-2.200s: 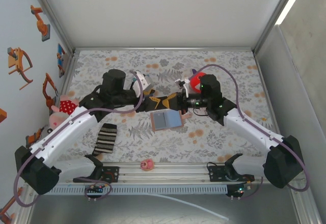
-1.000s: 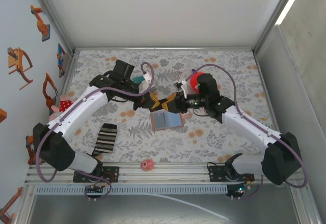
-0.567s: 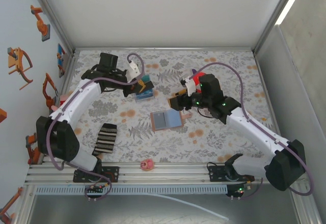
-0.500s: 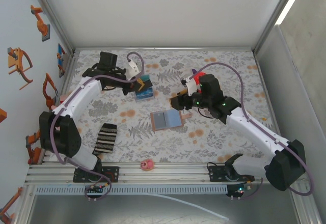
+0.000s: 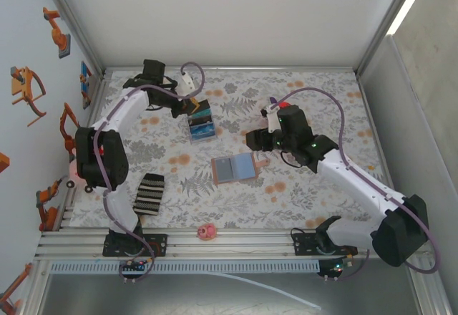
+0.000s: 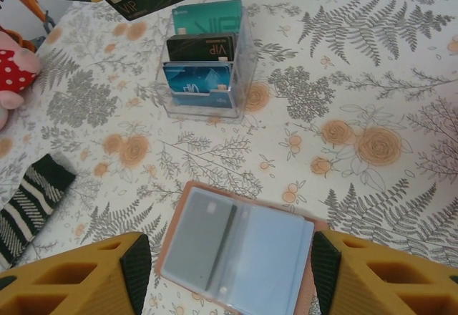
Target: Take the credit cards out of the card holder
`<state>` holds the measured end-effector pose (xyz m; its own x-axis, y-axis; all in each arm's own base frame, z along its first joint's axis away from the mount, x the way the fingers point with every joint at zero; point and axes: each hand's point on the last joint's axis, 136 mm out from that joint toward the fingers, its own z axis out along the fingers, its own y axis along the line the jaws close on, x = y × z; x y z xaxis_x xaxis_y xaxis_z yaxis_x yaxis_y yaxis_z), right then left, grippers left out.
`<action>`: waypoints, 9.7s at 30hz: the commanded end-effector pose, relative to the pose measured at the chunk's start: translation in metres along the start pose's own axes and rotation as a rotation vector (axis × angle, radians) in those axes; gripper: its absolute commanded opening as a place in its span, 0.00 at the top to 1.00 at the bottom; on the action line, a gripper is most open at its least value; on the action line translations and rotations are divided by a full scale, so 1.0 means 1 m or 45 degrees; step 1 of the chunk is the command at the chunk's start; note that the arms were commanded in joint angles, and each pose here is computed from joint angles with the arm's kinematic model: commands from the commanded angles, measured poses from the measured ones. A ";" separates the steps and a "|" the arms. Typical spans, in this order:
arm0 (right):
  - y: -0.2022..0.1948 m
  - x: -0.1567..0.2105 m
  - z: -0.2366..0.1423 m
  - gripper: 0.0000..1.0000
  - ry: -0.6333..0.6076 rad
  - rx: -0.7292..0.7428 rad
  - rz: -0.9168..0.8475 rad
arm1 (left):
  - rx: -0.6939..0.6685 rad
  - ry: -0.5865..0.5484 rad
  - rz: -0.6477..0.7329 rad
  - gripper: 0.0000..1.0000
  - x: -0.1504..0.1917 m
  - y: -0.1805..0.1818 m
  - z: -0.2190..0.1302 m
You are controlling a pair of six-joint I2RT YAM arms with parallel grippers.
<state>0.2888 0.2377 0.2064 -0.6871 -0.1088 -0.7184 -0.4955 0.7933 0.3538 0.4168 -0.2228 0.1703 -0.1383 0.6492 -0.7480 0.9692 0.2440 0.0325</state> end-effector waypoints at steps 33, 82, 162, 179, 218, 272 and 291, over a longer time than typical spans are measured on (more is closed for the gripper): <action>-0.009 -0.014 -0.020 0.39 -0.108 0.091 0.078 | 0.119 0.186 0.044 0.93 0.050 0.018 0.053; 0.020 0.095 0.055 0.47 0.408 0.256 0.019 | -0.999 -0.483 -0.699 0.03 0.034 -0.058 -0.113; 0.025 0.160 0.132 0.75 0.791 0.404 -0.167 | -1.273 -0.502 -1.199 0.03 0.108 -0.064 -0.129; 0.019 0.137 0.106 0.74 0.683 0.454 -0.223 | -1.230 -0.592 -1.086 0.03 0.076 -0.075 -0.139; -0.059 0.107 0.041 0.66 0.438 0.537 0.273 | -1.121 -0.166 -0.843 0.03 0.081 -0.105 -0.060; 0.016 0.129 0.134 0.78 0.632 0.037 0.479 | -0.895 0.352 -0.854 0.03 0.134 -0.141 0.067; 0.000 0.155 0.136 0.78 0.676 0.071 0.566 | -0.933 0.411 -0.800 0.03 0.136 -0.141 0.068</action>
<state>0.2591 0.3095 0.0258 -0.9863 -0.0522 -0.1566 -0.1267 0.8472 0.5160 0.2789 -0.2247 0.0252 -0.7260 0.3393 -0.5981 0.3413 0.9329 0.1150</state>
